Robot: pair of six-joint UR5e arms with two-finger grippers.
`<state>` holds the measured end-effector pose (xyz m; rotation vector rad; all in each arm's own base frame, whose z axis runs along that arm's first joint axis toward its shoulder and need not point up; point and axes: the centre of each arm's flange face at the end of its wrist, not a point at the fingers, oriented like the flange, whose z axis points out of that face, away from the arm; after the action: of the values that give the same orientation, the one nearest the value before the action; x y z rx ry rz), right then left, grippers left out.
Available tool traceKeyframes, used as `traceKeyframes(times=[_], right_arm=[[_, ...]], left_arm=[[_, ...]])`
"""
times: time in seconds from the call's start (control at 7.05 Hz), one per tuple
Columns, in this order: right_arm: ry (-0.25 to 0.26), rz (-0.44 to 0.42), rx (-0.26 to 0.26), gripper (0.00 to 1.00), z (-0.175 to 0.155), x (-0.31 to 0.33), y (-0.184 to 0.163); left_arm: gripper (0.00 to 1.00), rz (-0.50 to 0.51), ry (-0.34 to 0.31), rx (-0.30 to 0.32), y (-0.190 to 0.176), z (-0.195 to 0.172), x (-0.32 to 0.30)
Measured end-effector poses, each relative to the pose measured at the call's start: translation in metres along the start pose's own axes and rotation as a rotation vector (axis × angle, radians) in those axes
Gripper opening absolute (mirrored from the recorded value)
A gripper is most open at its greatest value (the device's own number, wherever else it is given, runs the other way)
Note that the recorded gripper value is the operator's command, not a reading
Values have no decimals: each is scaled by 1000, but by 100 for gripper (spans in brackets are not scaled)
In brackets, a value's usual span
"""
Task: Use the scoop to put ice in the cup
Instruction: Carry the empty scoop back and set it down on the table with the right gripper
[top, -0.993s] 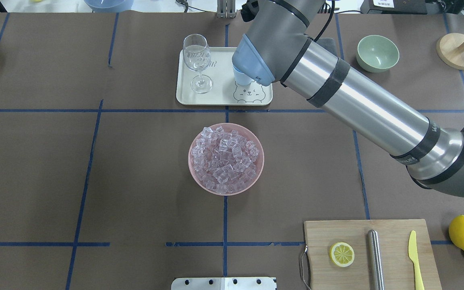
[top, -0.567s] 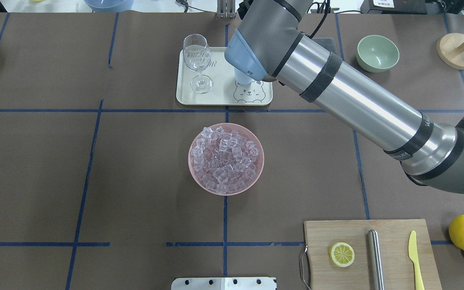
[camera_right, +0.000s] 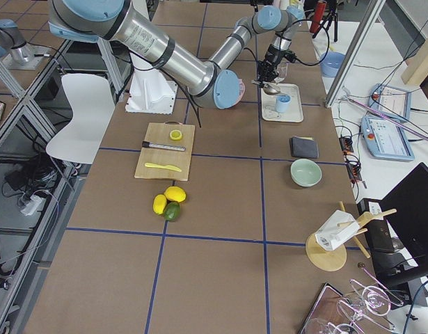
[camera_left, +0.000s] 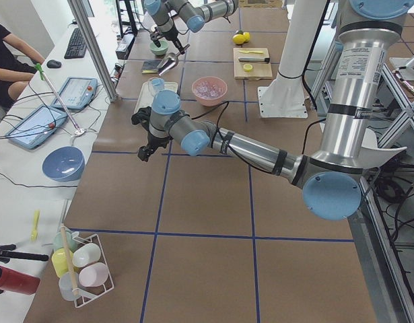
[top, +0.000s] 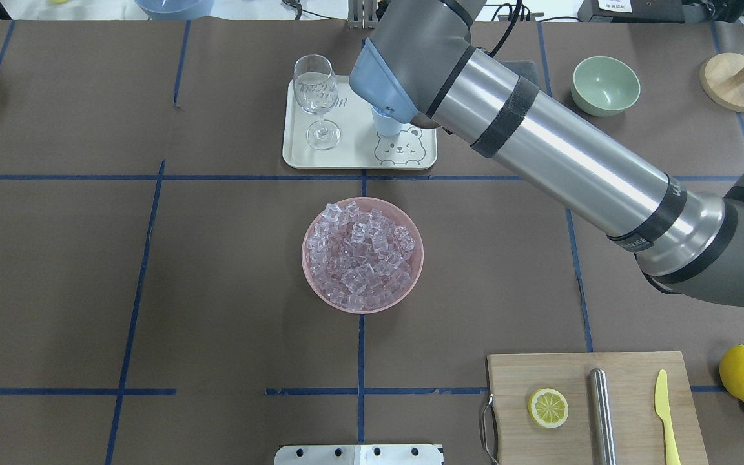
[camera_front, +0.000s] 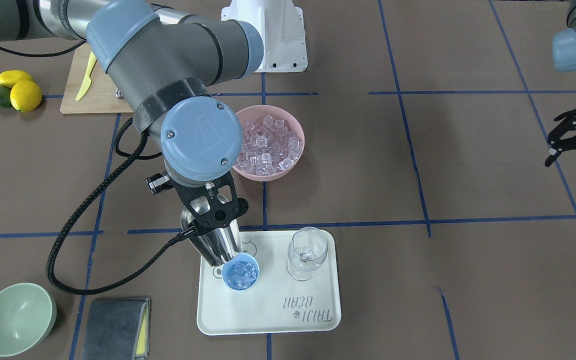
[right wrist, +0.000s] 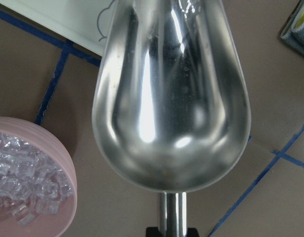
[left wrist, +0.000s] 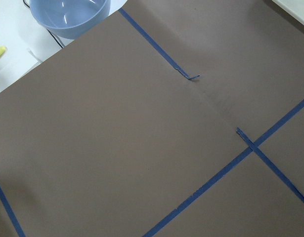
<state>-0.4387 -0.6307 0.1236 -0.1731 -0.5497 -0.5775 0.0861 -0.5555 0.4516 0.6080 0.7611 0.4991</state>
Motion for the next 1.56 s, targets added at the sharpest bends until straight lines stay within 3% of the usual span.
traceKeyframes(times=[0.43, 0.71, 0.99, 1.13, 1.56], right_arm=[[4, 12, -7, 0, 1, 6, 4], [4, 64, 2, 0, -3, 46, 33], [-6, 120, 60, 0, 21, 111, 101], [-9, 189, 78, 0, 39, 144, 139], [-5, 342, 64, 0, 101, 199, 230]], left_arm=[[100, -4, -2, -2, 1, 0, -1], [100, -15, -5, -12, 3, 0, -4], [100, -43, -14, -29, 8, -4, -11], [100, -55, -17, -39, 16, -3, -14], [100, -78, -17, -64, 37, 1, -18]])
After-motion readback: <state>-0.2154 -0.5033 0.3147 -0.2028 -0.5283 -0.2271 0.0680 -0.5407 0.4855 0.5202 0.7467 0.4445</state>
